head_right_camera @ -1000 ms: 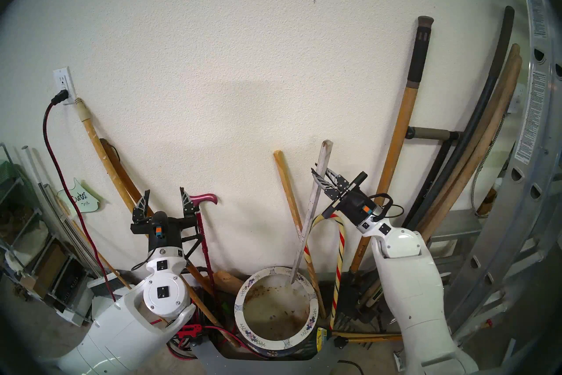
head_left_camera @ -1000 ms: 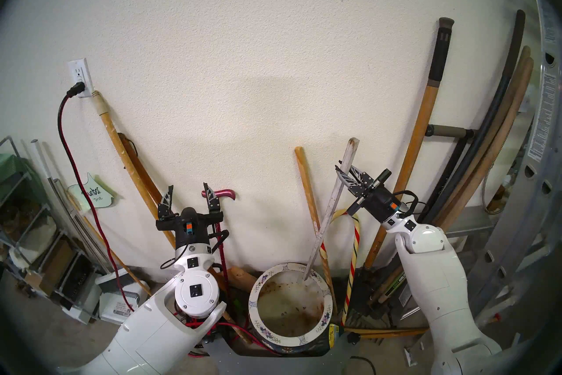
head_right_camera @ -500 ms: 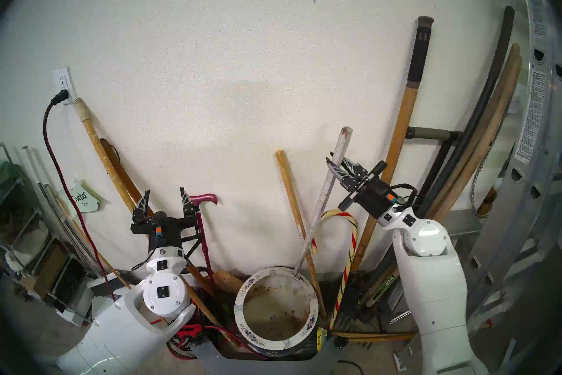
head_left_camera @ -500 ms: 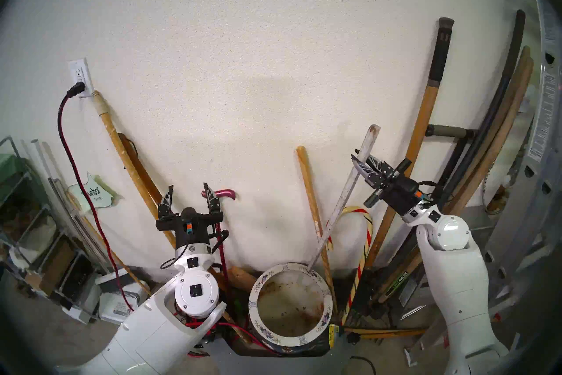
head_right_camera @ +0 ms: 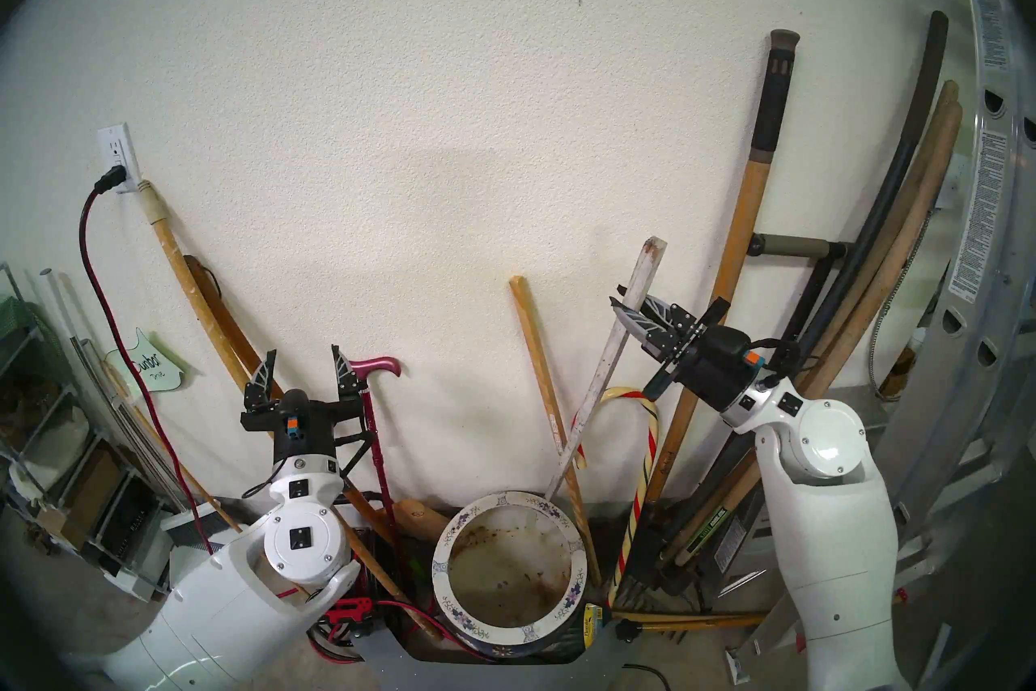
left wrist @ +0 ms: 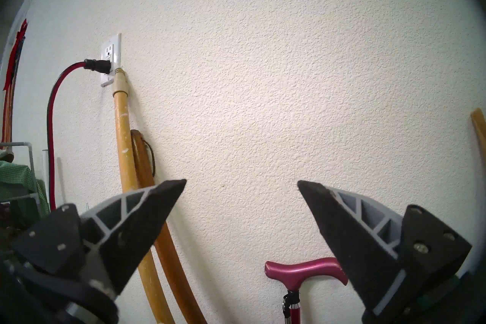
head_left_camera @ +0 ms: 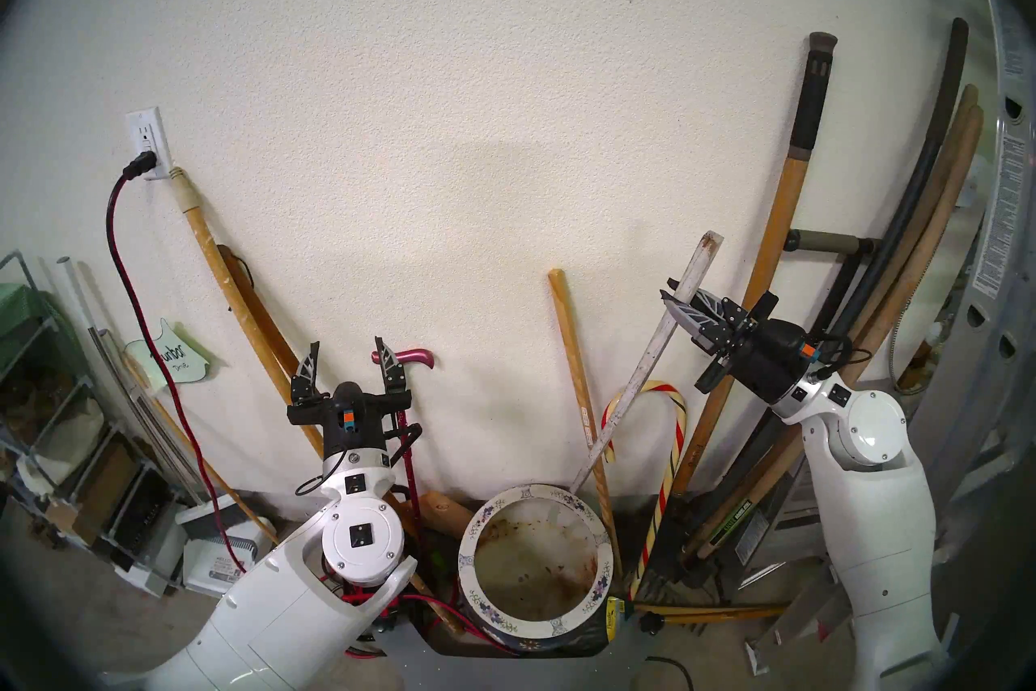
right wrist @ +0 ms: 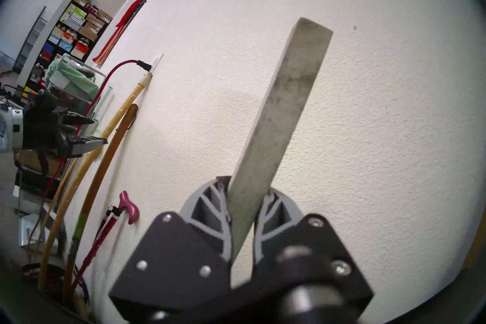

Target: Take wooden sticks or brooms out of the pot

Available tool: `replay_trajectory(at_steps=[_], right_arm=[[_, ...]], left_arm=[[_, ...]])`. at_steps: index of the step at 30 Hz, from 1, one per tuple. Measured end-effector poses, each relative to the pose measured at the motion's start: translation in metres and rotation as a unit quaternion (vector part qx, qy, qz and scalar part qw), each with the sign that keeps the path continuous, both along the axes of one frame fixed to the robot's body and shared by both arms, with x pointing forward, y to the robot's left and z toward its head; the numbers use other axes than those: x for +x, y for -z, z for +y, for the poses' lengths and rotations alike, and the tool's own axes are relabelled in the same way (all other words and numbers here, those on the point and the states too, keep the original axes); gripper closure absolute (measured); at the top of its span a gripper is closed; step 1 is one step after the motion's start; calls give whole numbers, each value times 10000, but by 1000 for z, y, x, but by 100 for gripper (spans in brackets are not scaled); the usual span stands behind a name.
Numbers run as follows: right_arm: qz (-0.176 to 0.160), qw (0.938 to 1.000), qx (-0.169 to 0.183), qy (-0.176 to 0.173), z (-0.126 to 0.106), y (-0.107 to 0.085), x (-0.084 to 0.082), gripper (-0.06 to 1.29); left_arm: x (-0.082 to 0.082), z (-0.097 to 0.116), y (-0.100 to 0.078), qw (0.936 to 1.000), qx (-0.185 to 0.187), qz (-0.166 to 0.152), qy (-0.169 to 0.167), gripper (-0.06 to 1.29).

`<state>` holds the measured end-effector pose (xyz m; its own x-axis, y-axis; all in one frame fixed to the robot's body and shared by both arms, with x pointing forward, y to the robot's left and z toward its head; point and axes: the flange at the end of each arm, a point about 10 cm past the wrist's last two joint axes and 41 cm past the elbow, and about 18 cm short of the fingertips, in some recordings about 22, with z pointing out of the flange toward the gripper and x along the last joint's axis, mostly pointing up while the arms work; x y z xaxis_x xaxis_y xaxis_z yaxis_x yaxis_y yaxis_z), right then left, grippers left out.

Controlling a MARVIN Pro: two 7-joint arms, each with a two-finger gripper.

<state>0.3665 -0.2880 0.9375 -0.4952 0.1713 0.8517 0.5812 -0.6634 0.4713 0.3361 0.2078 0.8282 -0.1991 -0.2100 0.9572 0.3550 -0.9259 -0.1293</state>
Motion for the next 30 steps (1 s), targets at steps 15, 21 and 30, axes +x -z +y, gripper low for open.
replay_trajectory(at_steps=[15, 21, 30], right_arm=[[1038, 9943, -237, -70, -27, -2, -30, 114], [1594, 9864, -382, -111, -43, -4, -48, 115], [2499, 9672, -403, -231, -61, -10, -74, 115]], left_arm=[[0, 0, 0, 10000, 12, -5, 5, 2], [0, 0, 0, 10000, 17, -7, 7, 2], [0, 0, -1, 10000, 24, -10, 10, 2]])
